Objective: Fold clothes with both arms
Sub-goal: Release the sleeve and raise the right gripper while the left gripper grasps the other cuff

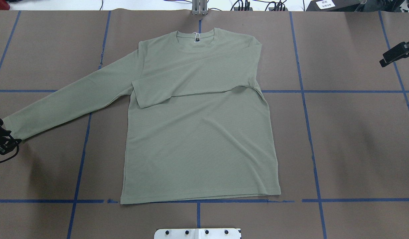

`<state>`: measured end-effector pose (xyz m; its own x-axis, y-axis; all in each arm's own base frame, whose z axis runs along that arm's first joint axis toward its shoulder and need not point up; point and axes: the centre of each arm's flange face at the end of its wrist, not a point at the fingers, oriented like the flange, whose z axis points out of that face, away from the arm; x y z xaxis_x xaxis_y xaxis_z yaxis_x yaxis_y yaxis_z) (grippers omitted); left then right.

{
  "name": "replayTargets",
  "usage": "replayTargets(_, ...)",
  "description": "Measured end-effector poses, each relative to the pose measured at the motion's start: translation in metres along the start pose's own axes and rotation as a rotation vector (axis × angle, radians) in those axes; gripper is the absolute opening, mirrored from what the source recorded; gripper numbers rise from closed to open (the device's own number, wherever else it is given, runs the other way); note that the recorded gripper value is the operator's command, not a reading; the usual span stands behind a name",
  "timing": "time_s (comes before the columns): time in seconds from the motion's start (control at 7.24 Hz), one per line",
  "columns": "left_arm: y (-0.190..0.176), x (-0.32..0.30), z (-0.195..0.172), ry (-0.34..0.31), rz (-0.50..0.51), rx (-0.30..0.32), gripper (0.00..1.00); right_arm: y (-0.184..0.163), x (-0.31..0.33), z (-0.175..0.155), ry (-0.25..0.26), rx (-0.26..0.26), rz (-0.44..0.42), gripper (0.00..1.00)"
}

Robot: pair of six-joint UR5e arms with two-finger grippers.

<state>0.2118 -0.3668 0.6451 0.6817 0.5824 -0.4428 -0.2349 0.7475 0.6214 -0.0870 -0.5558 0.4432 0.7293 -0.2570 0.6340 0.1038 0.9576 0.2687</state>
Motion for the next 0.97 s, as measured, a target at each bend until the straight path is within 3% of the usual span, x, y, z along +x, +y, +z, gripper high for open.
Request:
replayTargets(0.28,0.002,-0.0004,0.001,-0.001,0.001,-0.005,0.53,0.0002,0.0003,0.0002,0.001,0.0,0.0,1.0)
replayTargets(0.41,0.0044,-0.0013,0.0029,-0.002,0.012,-0.011,0.36,0.0004,0.0005,0.0004,0.002,-0.001,0.001,1.0)
replayTargets(0.55,0.0074,-0.0026,0.0052,-0.004,0.036,-0.018,0.09,0.0004,0.0004,0.0002,0.002,0.0,0.001,1.0)
replayTargets(0.69,0.0085,-0.0031,0.006,-0.004,0.054,-0.02,0.0,0.0003,0.0,-0.0002,0.001,0.001,0.0,1.0)
replayTargets(0.97,0.0061,-0.0019,0.0042,0.0,0.069,-0.01,0.0,0.0001,-0.0003,-0.0005,0.001,0.001,-0.001,1.0)
